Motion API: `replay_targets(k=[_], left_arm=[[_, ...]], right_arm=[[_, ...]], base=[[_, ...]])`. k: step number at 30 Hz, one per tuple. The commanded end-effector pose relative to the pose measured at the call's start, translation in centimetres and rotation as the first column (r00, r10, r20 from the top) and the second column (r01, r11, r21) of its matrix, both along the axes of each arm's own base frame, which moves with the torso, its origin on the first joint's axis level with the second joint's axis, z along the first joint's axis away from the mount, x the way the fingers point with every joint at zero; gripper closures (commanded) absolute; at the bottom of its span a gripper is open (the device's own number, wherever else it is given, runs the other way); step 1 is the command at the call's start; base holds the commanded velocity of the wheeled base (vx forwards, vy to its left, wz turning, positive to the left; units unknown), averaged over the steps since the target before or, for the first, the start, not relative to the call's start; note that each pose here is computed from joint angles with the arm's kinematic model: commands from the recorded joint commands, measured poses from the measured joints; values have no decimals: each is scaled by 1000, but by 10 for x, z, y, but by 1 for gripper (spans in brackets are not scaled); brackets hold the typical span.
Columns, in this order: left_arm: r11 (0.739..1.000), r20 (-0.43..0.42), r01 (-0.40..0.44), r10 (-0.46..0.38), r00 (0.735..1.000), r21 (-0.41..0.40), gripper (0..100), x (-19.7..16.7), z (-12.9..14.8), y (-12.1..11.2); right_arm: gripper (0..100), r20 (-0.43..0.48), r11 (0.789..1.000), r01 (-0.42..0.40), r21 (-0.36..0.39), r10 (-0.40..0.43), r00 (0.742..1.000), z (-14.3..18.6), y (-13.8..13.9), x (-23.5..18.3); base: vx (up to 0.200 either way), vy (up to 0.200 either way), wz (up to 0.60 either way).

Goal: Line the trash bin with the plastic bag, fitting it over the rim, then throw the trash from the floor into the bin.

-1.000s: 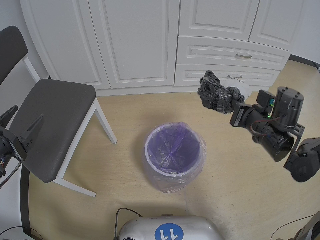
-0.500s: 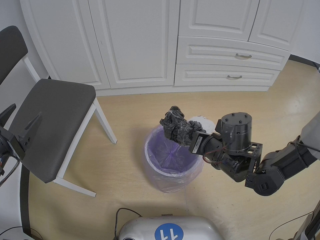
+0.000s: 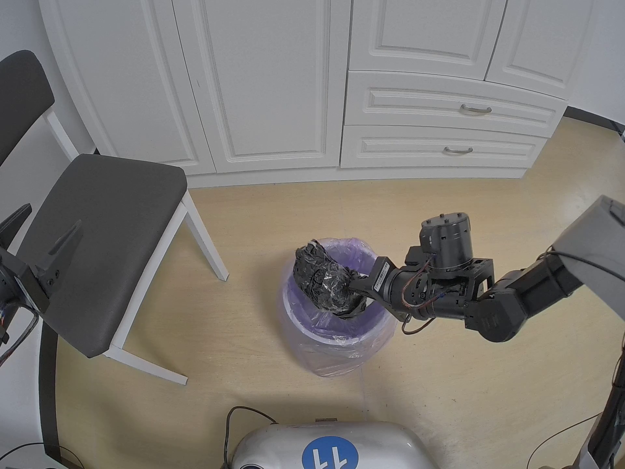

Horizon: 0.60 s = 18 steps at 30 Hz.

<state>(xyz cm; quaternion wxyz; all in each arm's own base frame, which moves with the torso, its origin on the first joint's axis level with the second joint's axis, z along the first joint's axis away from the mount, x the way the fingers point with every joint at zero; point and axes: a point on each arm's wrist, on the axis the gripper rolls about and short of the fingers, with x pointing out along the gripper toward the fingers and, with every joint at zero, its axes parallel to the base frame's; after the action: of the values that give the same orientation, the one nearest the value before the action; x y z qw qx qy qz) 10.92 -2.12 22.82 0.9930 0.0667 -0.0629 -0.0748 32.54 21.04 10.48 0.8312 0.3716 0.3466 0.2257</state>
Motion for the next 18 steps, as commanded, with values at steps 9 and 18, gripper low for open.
replay_targets(k=[9, 18], left_arm=[[999, -4, 28, -28, 1000, 17, 0, -1, -2, -3], [999, -8, 29, -29, 1000, 21, 0, -1, -3, -4]], right_arm=[[100, -62, 998, 61, -19, -62, 996, -73, 11, 50], [100, -23, 995, 61, -74, -63, 998, -91, 25, 59]], base=[[0, 0, 0], [0, 0, 0]])
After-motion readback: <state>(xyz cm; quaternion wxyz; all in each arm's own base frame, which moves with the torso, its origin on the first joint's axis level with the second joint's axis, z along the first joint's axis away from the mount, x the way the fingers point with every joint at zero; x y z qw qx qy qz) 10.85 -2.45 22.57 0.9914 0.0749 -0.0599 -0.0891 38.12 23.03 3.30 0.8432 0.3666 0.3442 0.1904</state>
